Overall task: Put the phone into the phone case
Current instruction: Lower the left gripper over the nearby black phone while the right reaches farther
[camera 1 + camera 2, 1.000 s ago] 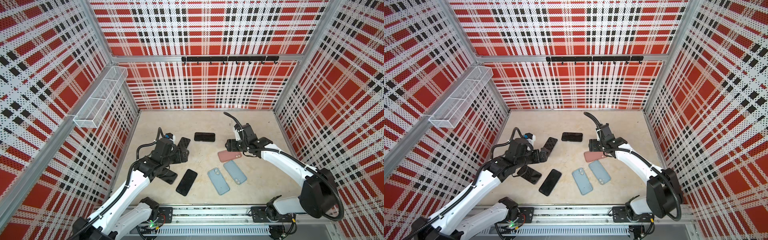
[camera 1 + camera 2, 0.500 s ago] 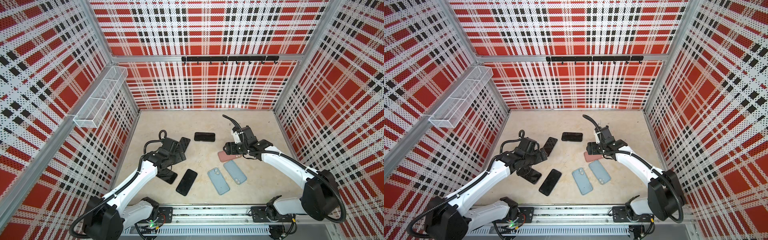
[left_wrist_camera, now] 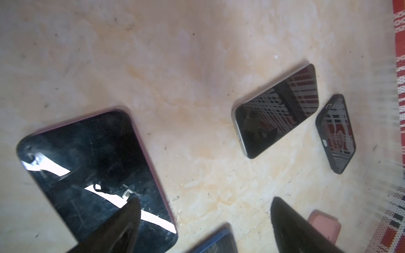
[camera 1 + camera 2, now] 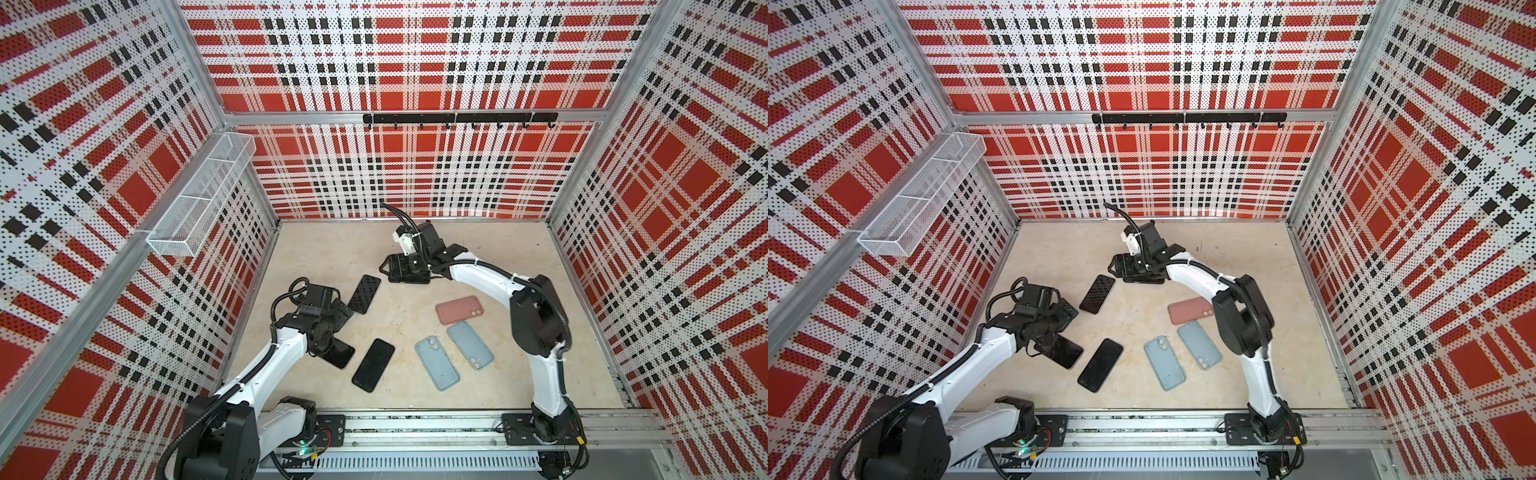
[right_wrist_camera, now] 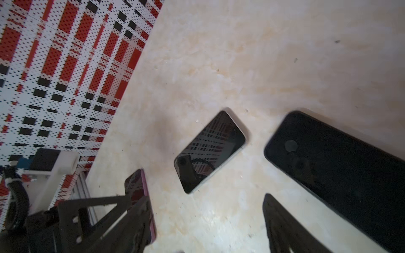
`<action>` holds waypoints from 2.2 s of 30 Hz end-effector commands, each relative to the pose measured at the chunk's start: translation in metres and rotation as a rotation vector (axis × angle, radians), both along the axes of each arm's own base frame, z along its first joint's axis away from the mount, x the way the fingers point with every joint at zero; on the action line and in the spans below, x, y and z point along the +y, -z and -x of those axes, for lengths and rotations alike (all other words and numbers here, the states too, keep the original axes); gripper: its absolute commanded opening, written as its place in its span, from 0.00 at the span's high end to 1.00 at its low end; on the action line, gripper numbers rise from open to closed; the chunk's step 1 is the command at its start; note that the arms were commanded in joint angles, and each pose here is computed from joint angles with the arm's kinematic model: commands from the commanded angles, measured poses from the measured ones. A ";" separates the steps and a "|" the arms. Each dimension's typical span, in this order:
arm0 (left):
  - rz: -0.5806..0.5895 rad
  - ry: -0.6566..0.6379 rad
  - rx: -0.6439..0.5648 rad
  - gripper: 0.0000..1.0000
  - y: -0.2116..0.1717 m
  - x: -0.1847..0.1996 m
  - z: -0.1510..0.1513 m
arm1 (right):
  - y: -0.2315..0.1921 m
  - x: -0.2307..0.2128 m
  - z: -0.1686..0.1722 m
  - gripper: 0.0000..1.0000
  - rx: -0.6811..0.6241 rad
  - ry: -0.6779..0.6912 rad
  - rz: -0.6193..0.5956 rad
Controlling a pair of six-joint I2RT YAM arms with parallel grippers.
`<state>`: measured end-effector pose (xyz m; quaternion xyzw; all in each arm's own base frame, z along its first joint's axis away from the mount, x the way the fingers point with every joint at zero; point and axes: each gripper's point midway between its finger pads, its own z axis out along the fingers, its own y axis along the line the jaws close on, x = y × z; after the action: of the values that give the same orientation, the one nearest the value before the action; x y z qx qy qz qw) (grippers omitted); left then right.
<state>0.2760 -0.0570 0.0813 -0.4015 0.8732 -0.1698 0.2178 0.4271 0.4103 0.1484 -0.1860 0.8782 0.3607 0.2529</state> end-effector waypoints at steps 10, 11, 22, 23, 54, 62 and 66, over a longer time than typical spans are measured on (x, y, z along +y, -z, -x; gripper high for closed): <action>0.131 -0.007 -0.138 0.08 0.000 -0.012 -0.035 | 0.043 0.047 -0.037 0.18 0.022 -0.055 -0.037; 0.104 0.013 -0.143 0.08 -0.003 -0.011 -0.037 | 0.045 0.048 -0.038 0.19 0.026 -0.048 -0.032; -0.510 0.559 0.109 0.01 -0.038 -0.023 -0.077 | -0.006 0.011 -0.040 0.18 0.018 0.057 -0.102; -0.538 0.598 0.126 0.01 -0.037 -0.027 -0.080 | -0.014 0.005 -0.040 0.18 0.017 0.069 -0.117; -0.462 1.084 0.332 0.08 0.060 -0.067 -0.117 | -0.087 -0.095 -0.004 0.17 -0.105 0.159 -0.162; -0.438 1.065 0.330 0.13 0.068 -0.058 -0.122 | -0.085 -0.098 -0.003 0.17 -0.104 0.163 -0.147; -0.448 1.069 0.339 0.13 0.072 -0.058 -0.120 | -0.085 -0.099 -0.003 0.17 -0.102 0.166 -0.149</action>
<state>0.3970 -0.1163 0.0177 0.1217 0.9914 -0.0051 0.0485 0.4307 0.3150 0.2154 -0.0991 0.8598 0.3911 0.3130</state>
